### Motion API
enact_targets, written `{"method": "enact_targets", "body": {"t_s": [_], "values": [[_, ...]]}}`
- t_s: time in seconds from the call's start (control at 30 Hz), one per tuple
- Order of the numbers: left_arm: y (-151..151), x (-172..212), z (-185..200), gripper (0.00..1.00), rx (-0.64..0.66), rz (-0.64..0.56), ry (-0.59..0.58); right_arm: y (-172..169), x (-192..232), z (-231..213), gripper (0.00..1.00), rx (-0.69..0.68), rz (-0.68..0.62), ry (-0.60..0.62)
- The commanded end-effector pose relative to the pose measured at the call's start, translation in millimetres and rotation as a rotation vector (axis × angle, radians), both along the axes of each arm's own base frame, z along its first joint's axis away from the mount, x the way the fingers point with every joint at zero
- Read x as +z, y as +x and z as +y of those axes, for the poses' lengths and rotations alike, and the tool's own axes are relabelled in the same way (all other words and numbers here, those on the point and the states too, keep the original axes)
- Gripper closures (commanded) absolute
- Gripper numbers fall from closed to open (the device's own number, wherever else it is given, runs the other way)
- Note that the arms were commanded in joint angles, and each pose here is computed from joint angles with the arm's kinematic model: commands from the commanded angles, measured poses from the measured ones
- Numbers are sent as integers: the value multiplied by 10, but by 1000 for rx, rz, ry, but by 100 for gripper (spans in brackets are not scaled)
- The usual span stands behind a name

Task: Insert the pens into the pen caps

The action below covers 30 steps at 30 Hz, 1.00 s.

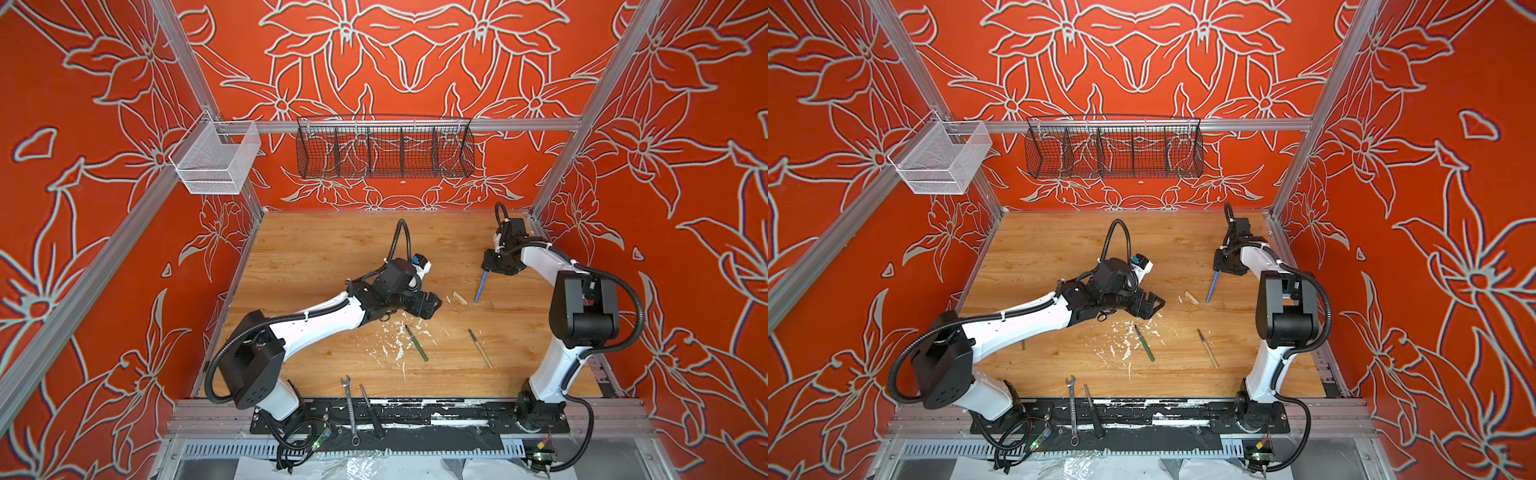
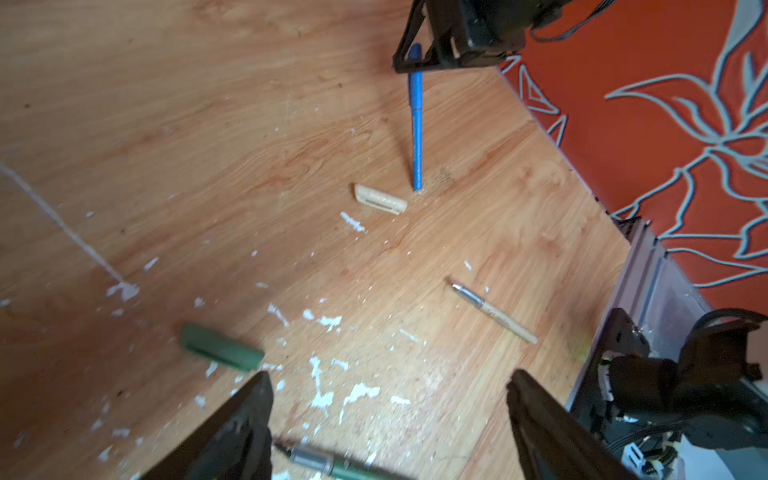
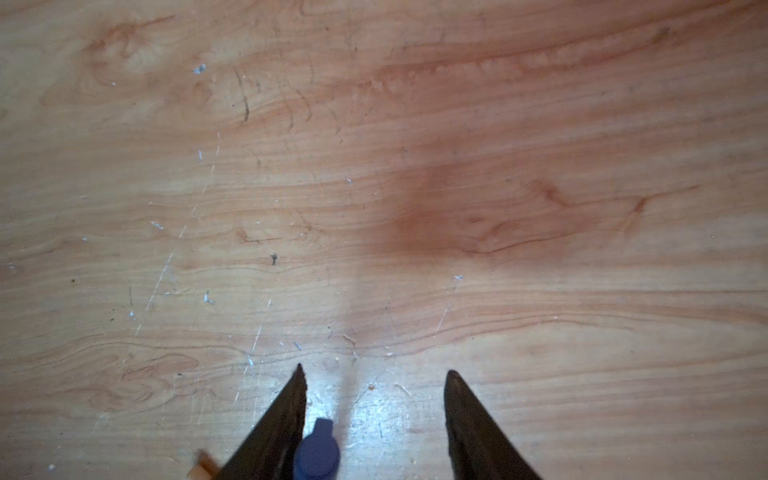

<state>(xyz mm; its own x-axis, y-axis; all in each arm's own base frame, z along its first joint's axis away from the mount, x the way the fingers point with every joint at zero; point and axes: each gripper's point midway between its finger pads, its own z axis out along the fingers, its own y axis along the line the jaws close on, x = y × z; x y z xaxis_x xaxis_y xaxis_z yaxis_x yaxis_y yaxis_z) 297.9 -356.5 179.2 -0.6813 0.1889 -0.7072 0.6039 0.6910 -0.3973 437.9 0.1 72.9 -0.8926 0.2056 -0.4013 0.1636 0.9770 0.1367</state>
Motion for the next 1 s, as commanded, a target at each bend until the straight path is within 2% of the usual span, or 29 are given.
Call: {"method": "enact_targets", "body": {"t_s": [0.0, 0.07, 0.17, 0.27, 0.33, 0.4, 0.47, 0.53, 0.6, 0.67, 0.77, 0.87, 0.97], "values": [[99, 210, -254, 11, -32, -42, -85, -7, 1, 38, 45, 18, -11, 39], [137, 205, -317, 11, -32, -31, -96, 35, -32, 125, 39, 16, -14, 117], [114, 218, -298, 11, -27, -17, -97, 69, -141, 14, 34, -28, 9, 44], [54, 257, -202, 11, -29, -37, -79, 67, -219, -45, 36, -33, 25, -25], [44, 207, -171, 12, -27, -45, -47, 79, -224, 30, 45, -20, 17, 25], [37, 134, -188, 15, -41, -43, -33, 102, -169, 151, 53, -11, -1, 130], [29, 109, -244, 15, -63, -47, -57, 112, -89, 164, 54, -13, -8, 138], [70, 72, -307, 15, -75, -68, -73, 124, -28, 79, 53, -35, -22, 95], [184, 39, -365, 14, -66, -85, -44, 147, 19, 63, 53, -34, -35, 89], [302, 33, -479, 14, -77, -104, -27, 155, 49, 131, 53, -11, -34, 127], [468, -23, -658, 14, -88, -129, -29, 154, 107, 236, 59, 12, -48, 199], [609, -119, -810, 15, -114, -141, -15, 149, 175, 301, 59, 25, -61, 282], [749, -235, -903, 15, -128, -133, -24, 141, 231, 269, 60, 15, -78, 315]]}}
